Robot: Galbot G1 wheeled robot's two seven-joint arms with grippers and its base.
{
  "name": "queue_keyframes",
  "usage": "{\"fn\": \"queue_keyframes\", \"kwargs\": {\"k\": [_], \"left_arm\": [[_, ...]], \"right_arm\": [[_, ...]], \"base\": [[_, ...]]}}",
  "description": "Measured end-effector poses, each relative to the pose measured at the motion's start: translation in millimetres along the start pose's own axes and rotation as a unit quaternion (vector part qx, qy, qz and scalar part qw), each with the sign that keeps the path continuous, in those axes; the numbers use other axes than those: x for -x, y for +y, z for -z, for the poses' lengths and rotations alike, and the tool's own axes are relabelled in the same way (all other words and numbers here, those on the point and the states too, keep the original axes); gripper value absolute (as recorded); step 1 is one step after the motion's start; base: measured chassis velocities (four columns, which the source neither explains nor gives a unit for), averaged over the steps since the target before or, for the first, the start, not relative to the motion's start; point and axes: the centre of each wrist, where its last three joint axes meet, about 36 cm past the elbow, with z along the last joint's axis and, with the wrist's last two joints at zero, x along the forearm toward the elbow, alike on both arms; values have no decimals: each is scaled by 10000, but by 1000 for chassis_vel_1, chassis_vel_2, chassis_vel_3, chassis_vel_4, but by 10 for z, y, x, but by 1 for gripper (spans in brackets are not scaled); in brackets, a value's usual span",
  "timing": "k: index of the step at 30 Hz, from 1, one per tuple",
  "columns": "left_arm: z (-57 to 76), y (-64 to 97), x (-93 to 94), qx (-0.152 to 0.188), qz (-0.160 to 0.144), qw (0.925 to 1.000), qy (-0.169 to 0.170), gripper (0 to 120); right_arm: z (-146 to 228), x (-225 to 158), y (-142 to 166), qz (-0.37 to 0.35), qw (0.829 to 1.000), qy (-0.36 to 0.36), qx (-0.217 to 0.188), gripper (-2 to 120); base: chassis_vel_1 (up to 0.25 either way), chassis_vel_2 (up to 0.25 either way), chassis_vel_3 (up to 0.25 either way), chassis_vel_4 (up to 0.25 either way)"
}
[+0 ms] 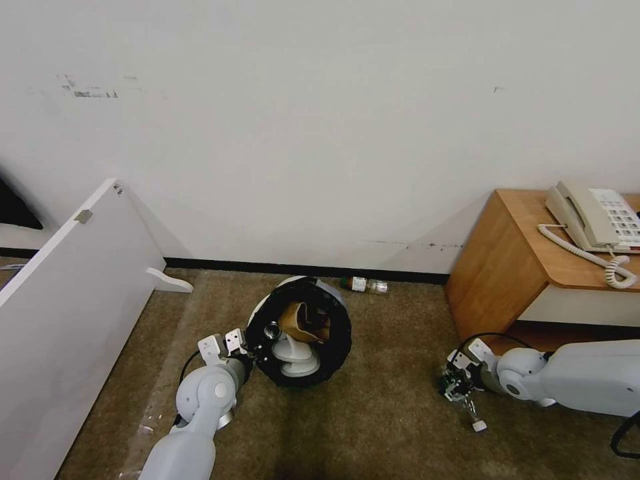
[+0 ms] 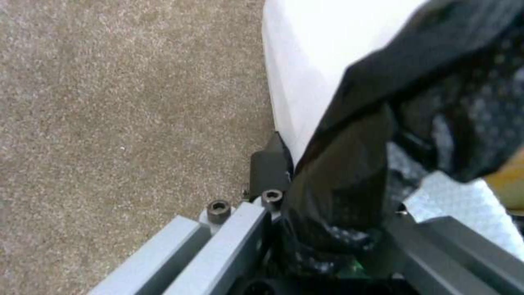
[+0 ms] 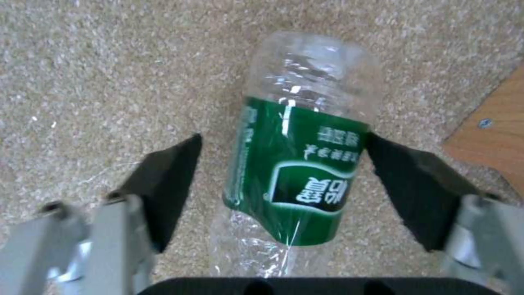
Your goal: Pick up the trash bin and place the garbage on the floor into it.
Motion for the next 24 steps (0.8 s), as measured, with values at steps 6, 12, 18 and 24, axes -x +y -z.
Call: {"fn": "queue_keyframes", "kwargs": {"k": [6, 12, 18, 24], "left_arm": [[3, 14, 6, -6, 5, 10000, -1, 0], [8, 29, 13, -15, 4, 10000, -1, 0], [6, 39, 23, -20, 2, 10000, 5, 0], [20, 63, 38, 1, 12, 10000, 14, 0]], "right_arm": [[2, 11, -6, -13, 10000, 16, -17, 53], [9, 17, -5, -13, 10000, 18, -27, 37], [36, 35, -8, -36, 10000, 13, -33, 19], [35, 20, 40, -31, 10000, -7, 12, 12]], "base": [[0, 0, 0, 0], [0, 0, 0, 0], [0, 0, 0, 0], [0, 0, 0, 0]]}}
